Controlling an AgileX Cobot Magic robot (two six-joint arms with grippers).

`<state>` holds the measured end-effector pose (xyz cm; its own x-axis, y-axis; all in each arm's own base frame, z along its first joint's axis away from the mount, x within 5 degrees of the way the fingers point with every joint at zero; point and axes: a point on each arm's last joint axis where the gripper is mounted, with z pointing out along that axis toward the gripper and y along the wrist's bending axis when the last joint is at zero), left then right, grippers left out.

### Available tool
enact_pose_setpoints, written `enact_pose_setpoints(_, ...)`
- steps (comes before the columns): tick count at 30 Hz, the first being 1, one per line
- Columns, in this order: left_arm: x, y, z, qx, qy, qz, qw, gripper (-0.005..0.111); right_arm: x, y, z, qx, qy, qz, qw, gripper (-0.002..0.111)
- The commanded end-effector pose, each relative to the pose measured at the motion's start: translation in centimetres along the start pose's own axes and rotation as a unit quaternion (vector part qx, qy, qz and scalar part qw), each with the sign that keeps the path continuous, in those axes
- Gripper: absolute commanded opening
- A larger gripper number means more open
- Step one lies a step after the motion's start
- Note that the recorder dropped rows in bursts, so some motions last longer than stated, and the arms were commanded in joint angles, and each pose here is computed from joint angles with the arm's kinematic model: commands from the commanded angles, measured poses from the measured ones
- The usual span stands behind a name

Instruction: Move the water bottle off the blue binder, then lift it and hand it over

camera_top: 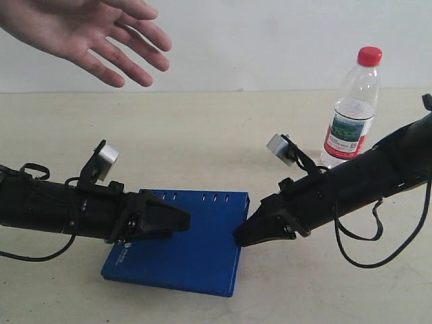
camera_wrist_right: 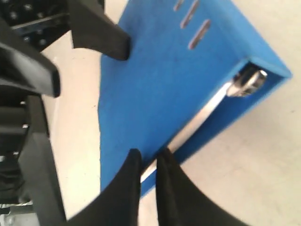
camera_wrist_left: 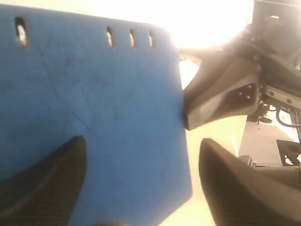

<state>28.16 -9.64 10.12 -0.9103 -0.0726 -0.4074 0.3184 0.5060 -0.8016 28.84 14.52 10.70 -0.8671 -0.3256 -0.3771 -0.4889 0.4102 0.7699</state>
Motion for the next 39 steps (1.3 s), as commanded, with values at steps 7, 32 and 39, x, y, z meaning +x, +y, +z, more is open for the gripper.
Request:
enact_pose_setpoints(7, -2.1, 1.7, -2.3, -0.019, -0.051, 0.000, 0.999, 0.063, -0.2, -0.1, 0.1, 0.017, -0.007, -0.013, 1.000, 0.000)
enact_pose_setpoints(32, -1.8, 3.1, -3.7, -0.051, -0.036, -0.025, 0.998, 0.061, -0.1, 0.1, -7.1, 0.065, -0.020, 0.039, 0.997, 0.000)
enact_pose_setpoints(39, -2.0, 2.7, -3.7, -0.026, -0.048, -0.030, 0.998, 0.061, 0.2, -0.8, -8.4, 0.085, -0.028, 0.072, 0.993, 0.000)
